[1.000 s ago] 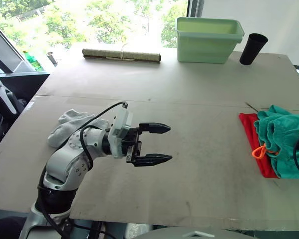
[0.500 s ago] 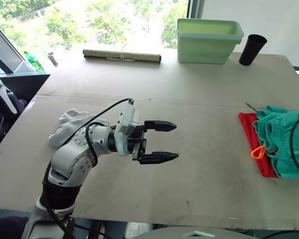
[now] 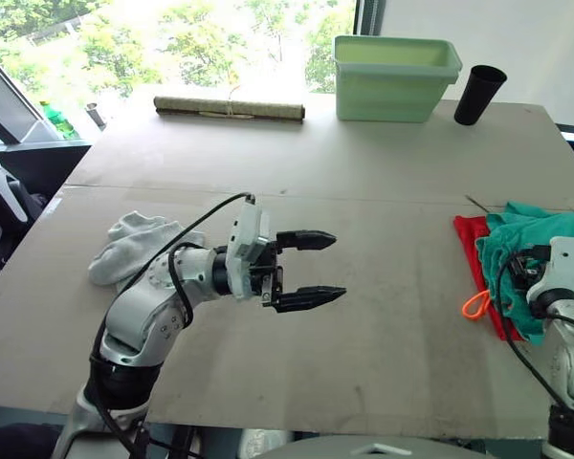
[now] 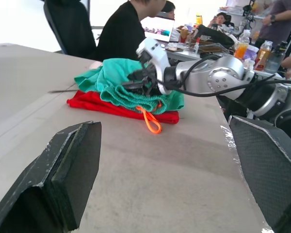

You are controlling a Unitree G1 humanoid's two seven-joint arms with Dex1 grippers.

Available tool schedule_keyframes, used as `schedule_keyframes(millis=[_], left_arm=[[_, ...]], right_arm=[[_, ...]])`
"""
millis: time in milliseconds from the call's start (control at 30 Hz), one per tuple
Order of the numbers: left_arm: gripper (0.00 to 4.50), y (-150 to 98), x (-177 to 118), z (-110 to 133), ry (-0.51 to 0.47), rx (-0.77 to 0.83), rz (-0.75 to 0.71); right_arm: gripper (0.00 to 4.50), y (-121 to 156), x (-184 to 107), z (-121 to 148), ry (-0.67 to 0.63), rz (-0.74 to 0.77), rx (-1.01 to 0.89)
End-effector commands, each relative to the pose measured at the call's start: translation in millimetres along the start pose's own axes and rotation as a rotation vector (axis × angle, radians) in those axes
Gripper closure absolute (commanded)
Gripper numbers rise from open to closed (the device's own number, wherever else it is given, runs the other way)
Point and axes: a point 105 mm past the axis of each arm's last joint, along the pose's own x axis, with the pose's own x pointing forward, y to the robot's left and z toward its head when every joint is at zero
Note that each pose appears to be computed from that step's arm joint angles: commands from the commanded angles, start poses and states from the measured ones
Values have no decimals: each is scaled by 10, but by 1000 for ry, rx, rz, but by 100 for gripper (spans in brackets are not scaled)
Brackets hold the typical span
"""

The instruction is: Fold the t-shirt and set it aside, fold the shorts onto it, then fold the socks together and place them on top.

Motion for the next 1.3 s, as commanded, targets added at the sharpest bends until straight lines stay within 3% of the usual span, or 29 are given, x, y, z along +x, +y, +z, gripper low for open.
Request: schedule_keyframes(millis=[33, 133, 267, 333, 467, 667, 833, 1033, 1200, 1300], left_arm=[[0, 52, -38, 101, -63, 15, 73], [0, 150, -168, 10, -30, 22, 182], [0, 297, -526, -123, 25, -5, 428], [0, 319, -787, -240, 110, 7, 514], [0, 399, -1583, -433, 312, -70, 724], [0, 498, -2218, -465, 487, 0, 825], [0, 389, -2448, -464, 641, 4, 671], [0, 526, -2711, -447, 825, 71, 571], [0, 628, -2810, -665, 981, 74, 486], [81, 697, -2795, -805, 1008, 44, 463]], right_arm=[[138, 135, -151, 523, -236, 106, -35], [12, 684, -342, 741, -318, 451, -49], [5, 1304, -701, 778, -304, 916, -118], [5, 1479, -840, 820, -305, 1073, -128], [5, 1741, -1133, 873, -315, 1361, -192], [5, 1854, -1225, 894, -344, 1454, -236], [5, 1868, -1189, 882, -339, 1442, -223], [5, 1847, -1162, 859, -338, 1389, -223], [5, 1852, -1209, 855, -348, 1371, -222], [0, 1854, -1224, 843, -346, 1361, -229]])
